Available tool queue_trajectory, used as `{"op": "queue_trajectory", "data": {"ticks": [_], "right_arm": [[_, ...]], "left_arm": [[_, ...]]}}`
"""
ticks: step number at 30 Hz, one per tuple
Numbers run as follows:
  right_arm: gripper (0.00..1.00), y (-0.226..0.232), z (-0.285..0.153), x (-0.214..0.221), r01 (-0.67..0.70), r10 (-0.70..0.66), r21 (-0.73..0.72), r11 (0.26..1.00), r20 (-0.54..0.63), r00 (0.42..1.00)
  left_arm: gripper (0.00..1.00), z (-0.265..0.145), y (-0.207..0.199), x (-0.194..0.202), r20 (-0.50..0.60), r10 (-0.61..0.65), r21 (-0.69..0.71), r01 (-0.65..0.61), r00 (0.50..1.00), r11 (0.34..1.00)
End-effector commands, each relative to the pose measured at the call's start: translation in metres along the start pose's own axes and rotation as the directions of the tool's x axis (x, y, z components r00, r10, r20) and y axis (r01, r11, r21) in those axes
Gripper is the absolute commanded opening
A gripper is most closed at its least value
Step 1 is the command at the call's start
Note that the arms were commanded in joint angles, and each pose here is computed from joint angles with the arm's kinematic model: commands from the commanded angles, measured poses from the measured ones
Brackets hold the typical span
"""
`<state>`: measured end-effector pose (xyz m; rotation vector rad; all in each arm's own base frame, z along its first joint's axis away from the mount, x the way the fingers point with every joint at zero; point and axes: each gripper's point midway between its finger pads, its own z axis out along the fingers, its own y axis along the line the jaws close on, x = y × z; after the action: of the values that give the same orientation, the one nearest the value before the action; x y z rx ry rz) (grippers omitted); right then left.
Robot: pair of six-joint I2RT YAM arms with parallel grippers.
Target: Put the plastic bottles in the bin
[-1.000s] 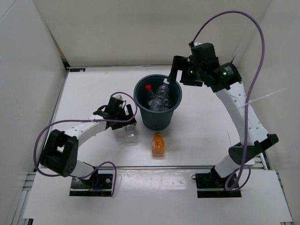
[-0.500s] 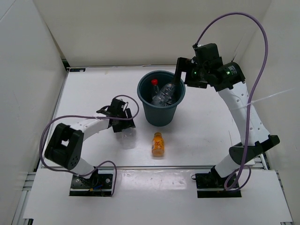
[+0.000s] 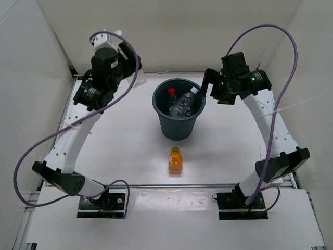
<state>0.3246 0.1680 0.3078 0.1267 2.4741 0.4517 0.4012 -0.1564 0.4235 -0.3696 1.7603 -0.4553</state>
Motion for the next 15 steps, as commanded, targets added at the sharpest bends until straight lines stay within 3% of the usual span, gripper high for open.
{"op": "queue_trajectory", "data": {"ticks": [1,5,11,15], "right_arm": [[1.00,-0.001,-0.007,-0.004,-0.072,0.073,-0.045,0.996,0.015,0.997],[1.00,-0.008,-0.008,-0.003,-0.097,0.099,-0.050,0.994,0.022,0.995],[1.00,-0.023,-0.011,0.004,-0.121,0.122,-0.028,0.992,0.025,0.992],[1.00,-0.030,-0.012,0.010,-0.130,0.130,-0.020,0.991,0.025,0.991]], "left_arm": [[0.60,0.028,-0.023,0.031,-0.073,0.116,0.000,-0.116,0.991,0.993],[0.60,0.056,-0.056,0.086,-0.142,0.215,0.093,-0.203,0.966,0.975],[0.61,0.050,-0.084,0.135,-0.192,0.273,0.162,-0.244,0.943,0.956],[0.71,0.038,-0.086,0.150,-0.184,0.299,0.136,-0.277,0.936,0.951]]}}
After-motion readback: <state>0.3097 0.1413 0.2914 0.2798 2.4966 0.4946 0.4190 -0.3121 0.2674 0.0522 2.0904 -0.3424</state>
